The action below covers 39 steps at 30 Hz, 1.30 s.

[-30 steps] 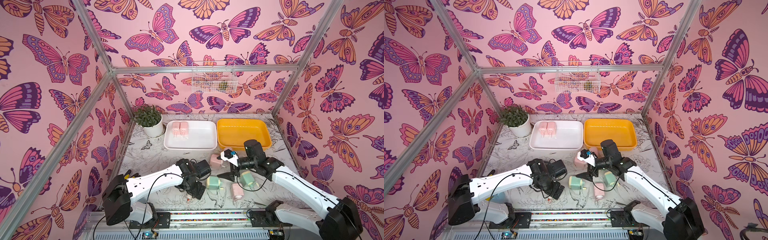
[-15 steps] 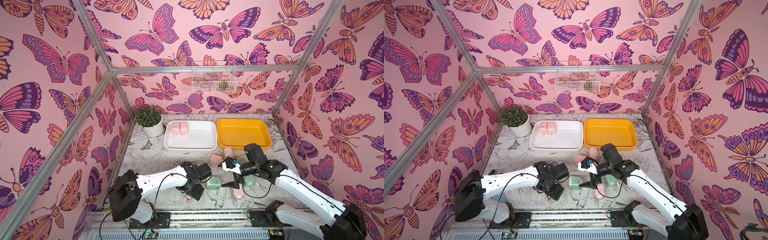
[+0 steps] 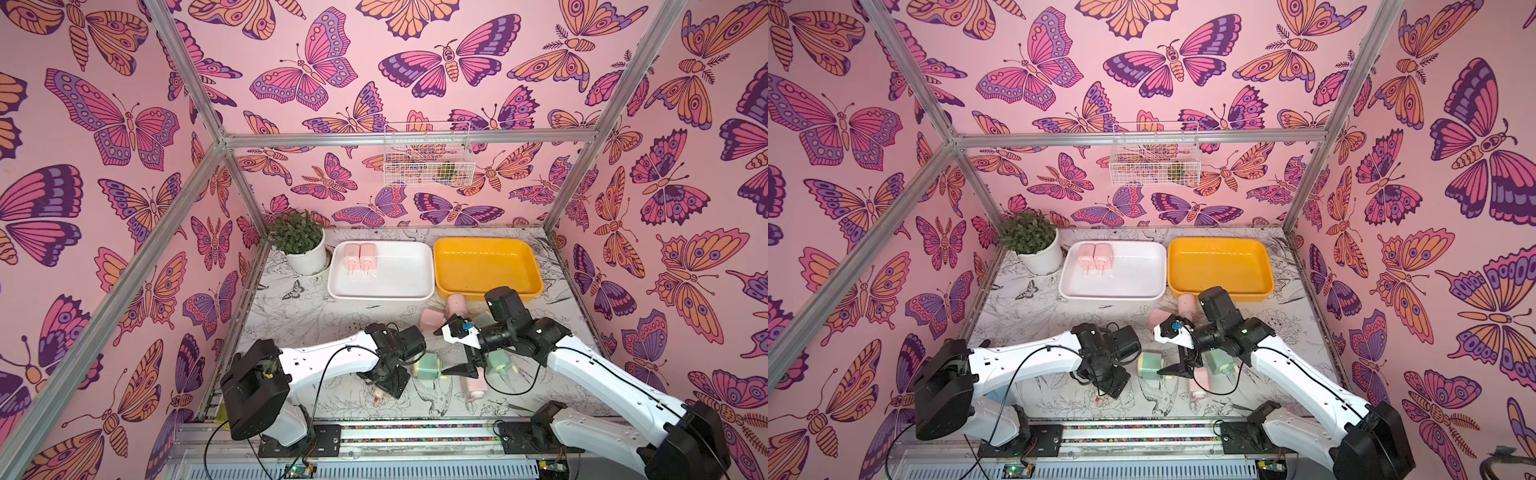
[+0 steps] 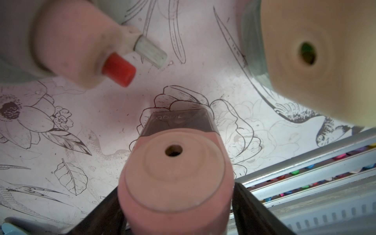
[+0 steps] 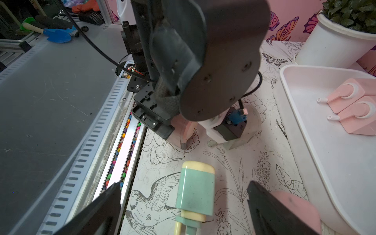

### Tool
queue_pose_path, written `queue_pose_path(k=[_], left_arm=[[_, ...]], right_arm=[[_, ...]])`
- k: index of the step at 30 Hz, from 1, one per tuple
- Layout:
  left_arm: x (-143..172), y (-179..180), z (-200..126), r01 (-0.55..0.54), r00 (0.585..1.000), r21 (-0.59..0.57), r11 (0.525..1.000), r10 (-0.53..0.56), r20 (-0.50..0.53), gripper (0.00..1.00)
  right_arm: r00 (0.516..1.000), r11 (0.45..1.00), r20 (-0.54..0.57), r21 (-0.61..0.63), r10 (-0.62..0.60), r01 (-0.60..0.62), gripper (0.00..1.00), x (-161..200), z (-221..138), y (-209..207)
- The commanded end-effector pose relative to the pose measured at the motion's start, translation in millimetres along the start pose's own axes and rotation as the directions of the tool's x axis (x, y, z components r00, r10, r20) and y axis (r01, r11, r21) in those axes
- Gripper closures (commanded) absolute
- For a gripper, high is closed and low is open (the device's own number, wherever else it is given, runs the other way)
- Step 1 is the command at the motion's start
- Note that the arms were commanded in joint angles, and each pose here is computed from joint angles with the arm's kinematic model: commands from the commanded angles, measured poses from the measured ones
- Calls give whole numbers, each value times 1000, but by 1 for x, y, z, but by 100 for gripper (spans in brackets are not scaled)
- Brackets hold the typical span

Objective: Place the pencil sharpeners by color into the storage box
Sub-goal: Pick up the pencil sharpener from the center of the board.

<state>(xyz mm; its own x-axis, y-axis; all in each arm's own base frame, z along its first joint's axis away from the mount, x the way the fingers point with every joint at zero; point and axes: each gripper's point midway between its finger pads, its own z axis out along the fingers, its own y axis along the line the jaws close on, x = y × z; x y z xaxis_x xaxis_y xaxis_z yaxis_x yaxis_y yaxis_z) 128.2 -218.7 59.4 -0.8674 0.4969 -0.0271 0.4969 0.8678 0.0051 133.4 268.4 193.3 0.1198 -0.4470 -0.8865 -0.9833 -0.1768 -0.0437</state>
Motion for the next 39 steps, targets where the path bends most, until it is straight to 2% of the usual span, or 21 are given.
queue_pose_path(k=[1,5,13,23,28,31,33,34,39], left_arm=[[-3,-1,2,-6,1000,-9,1000,6,3,19],[-3,-2,2,-7,1000,2,1000,7,12,23],[6,0,14,6,999,-12,1000,-7,-35,29],[12,-1,14,-1,999,12,1000,2,-48,45],[12,0,13,-6,999,11,1000,7,-46,58],[10,-4,8,-13,999,29,999,14,-36,76],[6,-6,2,-19,1000,39,999,19,-21,95],[4,-6,-2,-20,1000,42,999,20,-10,100],[-12,-14,-32,-54,997,68,996,50,51,100]], right_arm=[[1000,999,24,-32,-13,14,1,-12,-2,4],[1000,999,11,-30,-19,20,1,-10,-2,4],[1000,1000,1,-8,-11,11,1,-7,-1,0],[1000,999,-20,41,-9,9,1,-1,0,-9],[1000,999,-17,34,1,0,1,-1,0,-7],[1000,1000,-15,27,2,-2,1,-1,0,-5],[1000,999,-18,33,1,0,1,-1,-1,-6],[1000,999,-19,42,4,-3,1,-1,-1,-7],[998,989,-38,141,55,-49,1,1,-2,-26]])
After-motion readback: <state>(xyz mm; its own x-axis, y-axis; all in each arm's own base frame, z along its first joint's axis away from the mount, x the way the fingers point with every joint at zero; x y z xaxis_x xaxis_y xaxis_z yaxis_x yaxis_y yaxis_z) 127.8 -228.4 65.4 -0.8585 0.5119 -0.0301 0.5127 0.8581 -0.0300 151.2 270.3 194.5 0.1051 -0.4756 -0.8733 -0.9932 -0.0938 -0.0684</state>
